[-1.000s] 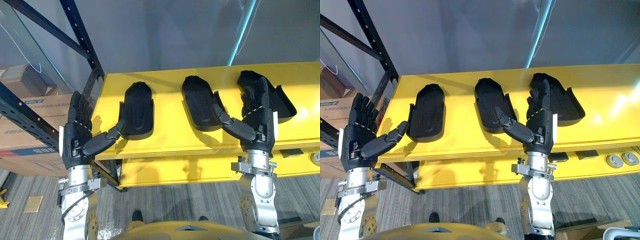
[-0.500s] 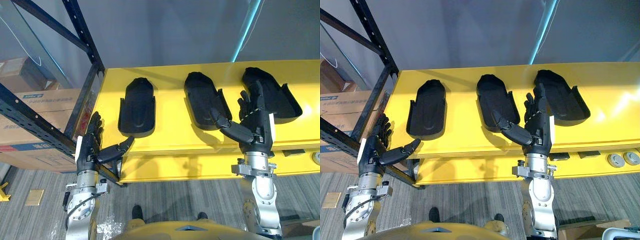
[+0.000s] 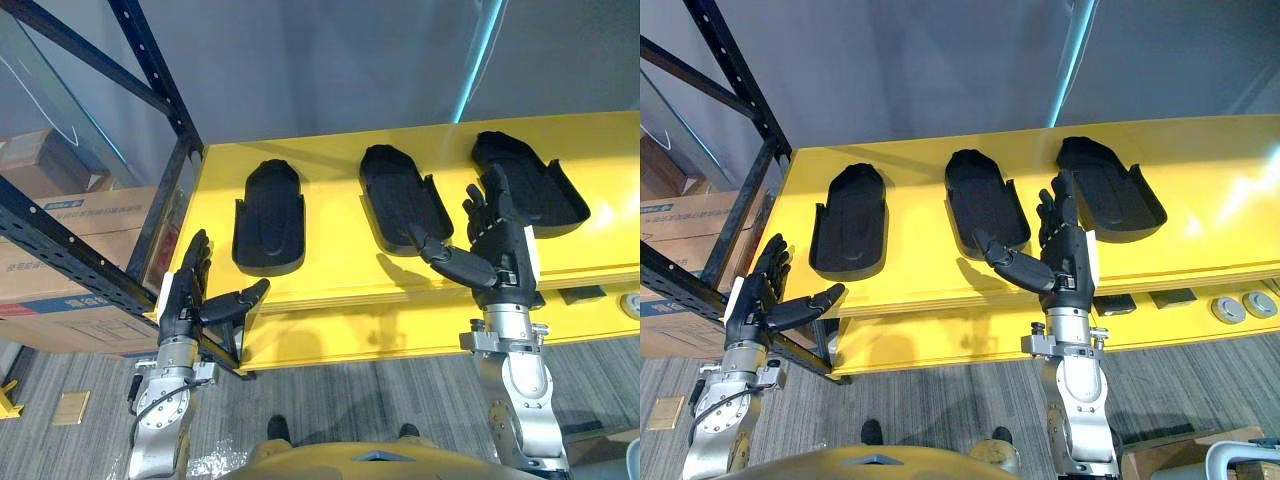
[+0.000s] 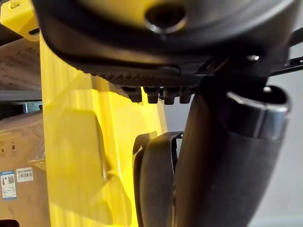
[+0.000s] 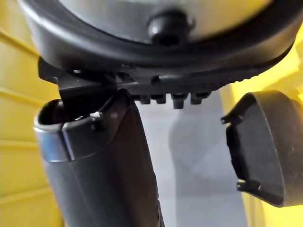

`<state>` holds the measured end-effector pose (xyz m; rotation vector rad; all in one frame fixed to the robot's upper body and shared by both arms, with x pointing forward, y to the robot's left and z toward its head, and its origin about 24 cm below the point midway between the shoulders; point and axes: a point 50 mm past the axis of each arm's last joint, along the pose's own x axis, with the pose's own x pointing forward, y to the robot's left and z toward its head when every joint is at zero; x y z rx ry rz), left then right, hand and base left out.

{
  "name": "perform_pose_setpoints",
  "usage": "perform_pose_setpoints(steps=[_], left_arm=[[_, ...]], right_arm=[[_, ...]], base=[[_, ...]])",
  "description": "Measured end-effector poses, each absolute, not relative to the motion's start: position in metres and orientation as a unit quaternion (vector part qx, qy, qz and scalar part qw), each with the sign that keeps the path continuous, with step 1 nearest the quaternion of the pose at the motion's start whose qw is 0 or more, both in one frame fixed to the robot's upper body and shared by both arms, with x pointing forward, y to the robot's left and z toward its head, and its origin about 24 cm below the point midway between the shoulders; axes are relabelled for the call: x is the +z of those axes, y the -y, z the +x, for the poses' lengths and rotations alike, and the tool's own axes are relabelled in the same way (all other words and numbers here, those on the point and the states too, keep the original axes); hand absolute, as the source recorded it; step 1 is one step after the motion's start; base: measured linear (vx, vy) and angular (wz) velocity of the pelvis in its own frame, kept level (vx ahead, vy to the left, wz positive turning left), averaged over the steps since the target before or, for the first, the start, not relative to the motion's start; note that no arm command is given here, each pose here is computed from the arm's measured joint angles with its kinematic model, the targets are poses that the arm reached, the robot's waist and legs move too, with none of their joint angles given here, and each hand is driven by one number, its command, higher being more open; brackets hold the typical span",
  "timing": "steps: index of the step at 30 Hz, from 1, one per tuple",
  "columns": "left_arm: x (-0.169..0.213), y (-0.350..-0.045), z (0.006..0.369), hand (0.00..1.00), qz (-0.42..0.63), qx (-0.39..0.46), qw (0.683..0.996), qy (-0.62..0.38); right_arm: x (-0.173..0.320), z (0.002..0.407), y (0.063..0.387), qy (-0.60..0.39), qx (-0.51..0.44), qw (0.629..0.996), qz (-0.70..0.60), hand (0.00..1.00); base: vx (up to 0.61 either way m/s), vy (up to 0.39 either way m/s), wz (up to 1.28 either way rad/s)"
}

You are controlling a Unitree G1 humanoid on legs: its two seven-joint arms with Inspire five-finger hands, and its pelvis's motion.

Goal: Walk over and take three plastic housings, then place them on the shelf

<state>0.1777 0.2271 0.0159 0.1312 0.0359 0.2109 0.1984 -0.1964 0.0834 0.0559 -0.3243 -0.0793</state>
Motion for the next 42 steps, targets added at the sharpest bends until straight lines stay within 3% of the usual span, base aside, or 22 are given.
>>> perform_pose_setpoints(steps=[12,17,26,32,37,42], left_arm=[[0.010,-0.239,0.200,1.00,0.077,0.198,0.977,-0.012],[0.009,-0.241,0.205,1.00,0.131,0.241,0.962,-0.009],[0.014,-0.237,0.209,1.00,0.177,0.240,0.955,-0.003],[0.019,-0.231,0.210,1.00,0.145,0.202,0.969,0.001],[0.027,-0.200,0.204,1.00,0.094,0.079,0.992,0.014],[0.043,-0.201,0.189,1.00,0.063,0.057,0.996,0.041]], right_arm=[[0.076,0.200,0.198,0.146,-0.033,0.988,0.026,1.00],[0.076,0.201,0.197,0.146,-0.031,0.988,0.027,1.00],[0.078,0.204,0.191,0.151,-0.020,0.988,0.035,1.00],[0.079,0.205,0.189,0.154,-0.016,0.987,0.038,1.00],[0.079,0.205,0.183,0.156,-0.015,0.986,0.049,1.00],[0.081,0.204,0.184,0.160,-0.023,0.986,0.050,1.00]], base=[[0.00,0.001,-0.03],[-0.01,0.005,-0.10],[0.00,0.000,0.00],[0.00,0.000,0.00],[0.00,0.000,0.00],[0.00,0.000,-0.01]])
